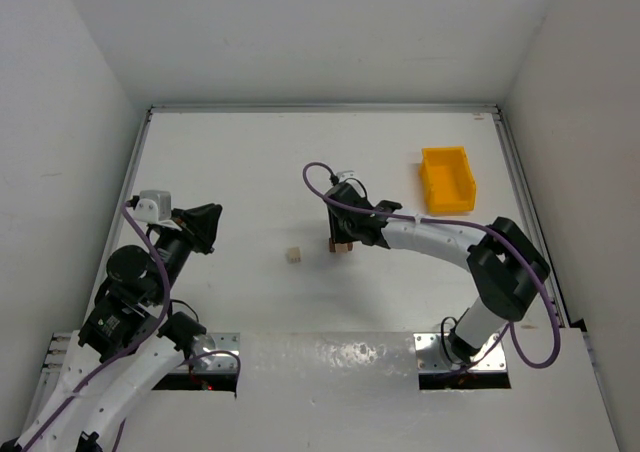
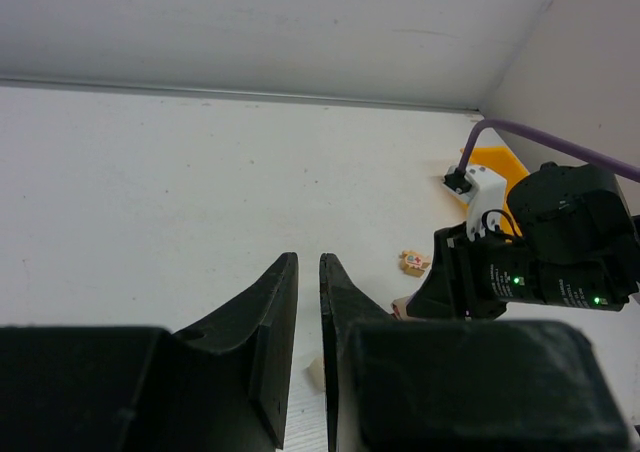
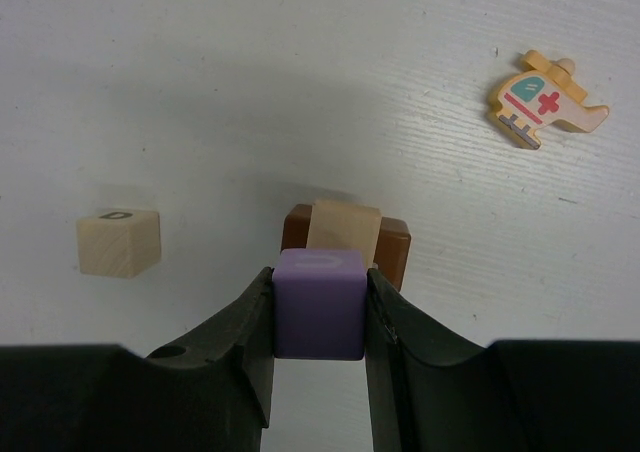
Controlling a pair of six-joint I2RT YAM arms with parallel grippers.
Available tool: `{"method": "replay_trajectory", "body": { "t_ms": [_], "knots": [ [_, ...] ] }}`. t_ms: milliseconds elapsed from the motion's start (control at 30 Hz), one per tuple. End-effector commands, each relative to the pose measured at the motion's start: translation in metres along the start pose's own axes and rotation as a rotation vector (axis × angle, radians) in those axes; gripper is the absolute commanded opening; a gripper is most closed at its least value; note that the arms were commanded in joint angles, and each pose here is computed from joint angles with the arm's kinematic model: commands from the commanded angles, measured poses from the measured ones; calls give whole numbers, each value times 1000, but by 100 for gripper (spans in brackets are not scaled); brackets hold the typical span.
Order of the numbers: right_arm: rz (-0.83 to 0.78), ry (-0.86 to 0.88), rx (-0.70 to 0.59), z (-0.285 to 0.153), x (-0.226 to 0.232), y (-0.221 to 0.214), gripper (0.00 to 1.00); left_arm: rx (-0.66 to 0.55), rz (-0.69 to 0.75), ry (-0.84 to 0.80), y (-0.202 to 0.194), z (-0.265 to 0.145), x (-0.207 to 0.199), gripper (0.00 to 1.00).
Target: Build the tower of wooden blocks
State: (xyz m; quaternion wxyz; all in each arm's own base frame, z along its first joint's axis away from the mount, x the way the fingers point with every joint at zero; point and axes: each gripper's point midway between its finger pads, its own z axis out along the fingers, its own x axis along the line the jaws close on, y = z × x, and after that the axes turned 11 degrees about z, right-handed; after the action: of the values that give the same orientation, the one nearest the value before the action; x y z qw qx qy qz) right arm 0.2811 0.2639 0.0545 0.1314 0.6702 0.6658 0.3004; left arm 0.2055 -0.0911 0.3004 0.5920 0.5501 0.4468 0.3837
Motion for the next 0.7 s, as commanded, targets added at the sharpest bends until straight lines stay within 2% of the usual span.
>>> {"method": "replay_trajectory", "body": {
  "t_ms": [0,667],
  "knots": [
    [12,-2,-9,0,2,-1,33,-33,5,-20,9,1,-4,13],
    [1,-40,14,8,-3,-11,36,-31,5,-21,9,1,-5,13]
  ]
}}
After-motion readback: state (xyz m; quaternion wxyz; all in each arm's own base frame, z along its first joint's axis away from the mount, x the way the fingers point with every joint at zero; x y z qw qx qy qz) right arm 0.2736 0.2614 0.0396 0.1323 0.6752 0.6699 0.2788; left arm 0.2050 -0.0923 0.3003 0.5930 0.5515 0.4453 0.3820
